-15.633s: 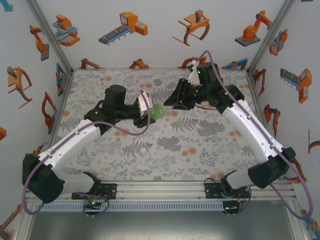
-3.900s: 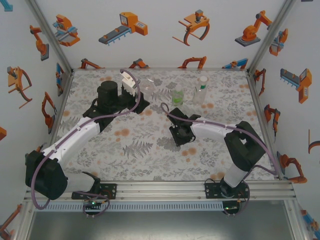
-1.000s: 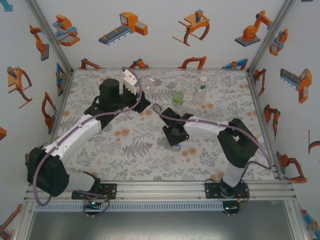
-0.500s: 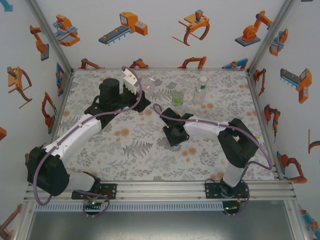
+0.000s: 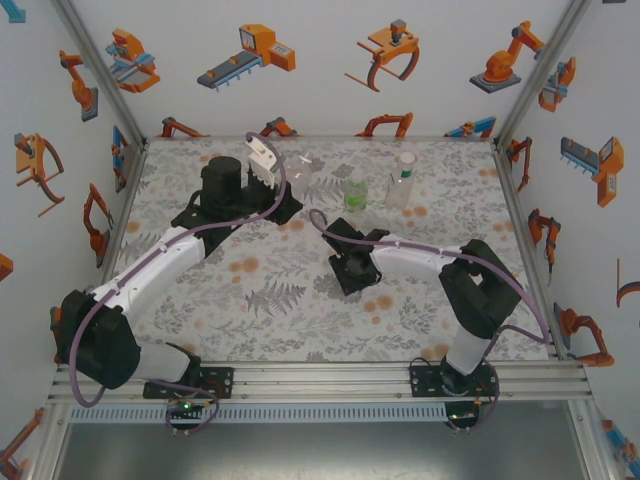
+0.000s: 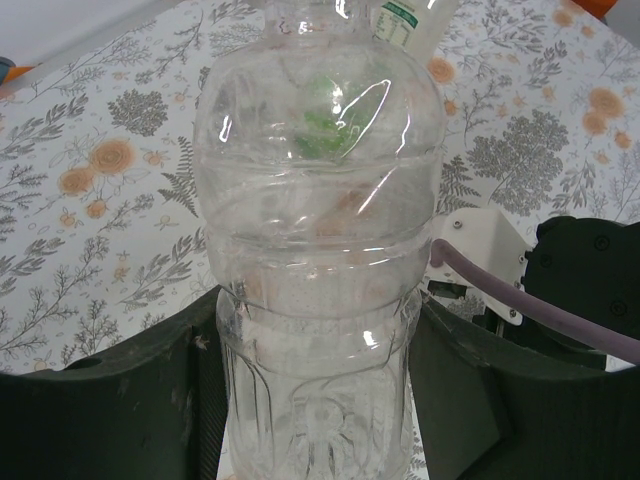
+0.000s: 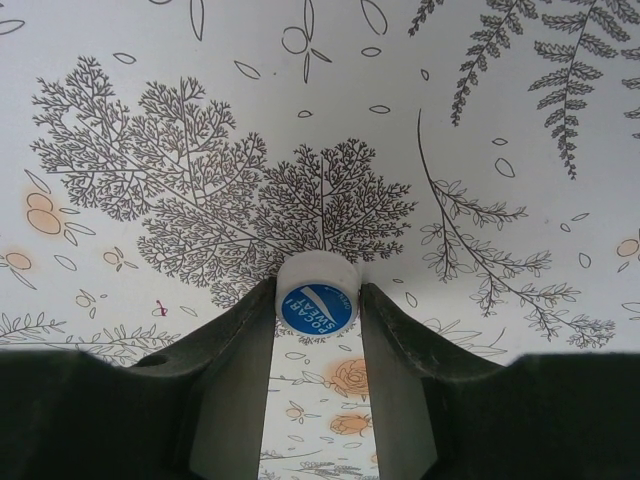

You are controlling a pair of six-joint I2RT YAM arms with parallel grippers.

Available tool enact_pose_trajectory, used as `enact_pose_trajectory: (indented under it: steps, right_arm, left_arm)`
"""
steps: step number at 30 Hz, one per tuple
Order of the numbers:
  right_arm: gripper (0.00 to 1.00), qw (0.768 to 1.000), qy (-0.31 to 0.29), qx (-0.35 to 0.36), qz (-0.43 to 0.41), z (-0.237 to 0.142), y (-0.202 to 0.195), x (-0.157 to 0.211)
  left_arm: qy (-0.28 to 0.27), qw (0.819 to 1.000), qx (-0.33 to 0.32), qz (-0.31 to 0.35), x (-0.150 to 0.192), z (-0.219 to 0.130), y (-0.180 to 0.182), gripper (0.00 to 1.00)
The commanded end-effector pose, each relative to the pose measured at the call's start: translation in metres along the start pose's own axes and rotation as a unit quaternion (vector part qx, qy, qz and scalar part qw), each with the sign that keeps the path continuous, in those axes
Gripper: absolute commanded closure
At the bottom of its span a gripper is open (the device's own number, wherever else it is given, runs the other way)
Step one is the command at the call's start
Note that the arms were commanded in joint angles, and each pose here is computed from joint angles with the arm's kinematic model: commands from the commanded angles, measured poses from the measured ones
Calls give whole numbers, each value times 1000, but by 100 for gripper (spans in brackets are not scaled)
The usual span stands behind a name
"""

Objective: Screw on the bottle caps

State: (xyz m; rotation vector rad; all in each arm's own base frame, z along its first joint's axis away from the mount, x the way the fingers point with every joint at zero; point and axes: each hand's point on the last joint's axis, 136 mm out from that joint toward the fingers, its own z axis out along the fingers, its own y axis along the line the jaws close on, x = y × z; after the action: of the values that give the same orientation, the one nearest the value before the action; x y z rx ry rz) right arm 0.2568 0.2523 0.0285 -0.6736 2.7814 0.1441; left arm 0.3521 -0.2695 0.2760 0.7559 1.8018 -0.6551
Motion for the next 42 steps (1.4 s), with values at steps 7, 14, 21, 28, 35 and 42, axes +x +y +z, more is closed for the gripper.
enact_pose_trajectory:
  steps: [7, 14, 21, 28, 35, 42]
  right_arm:
    - [62, 1000, 11, 12, -8, 2, -5, 12]
    - [63, 1000, 5, 12, -18, 3, -4, 6]
    - [63, 1000, 3, 16, -25, 3, -5, 5]
    - [63, 999, 1, 19, -39, 2, -5, 3]
    - [61, 998, 2, 13, -60, 4, -3, 2]
    - [59, 997, 5, 11, -76, 6, -2, 3]
  left_arm:
    - [-24, 1000, 10, 5, -21, -3, -6, 91]
    - [-23, 1000, 10, 5, -19, -3, -6, 91]
    - [-21, 1000, 10, 7, -18, -3, -6, 91]
    - [-21, 1000, 11, 7, -18, -1, -6, 91]
    - [-20, 1000, 12, 8, -18, 0, -6, 91]
    - [-20, 1000, 11, 8, -18, -1, -5, 91]
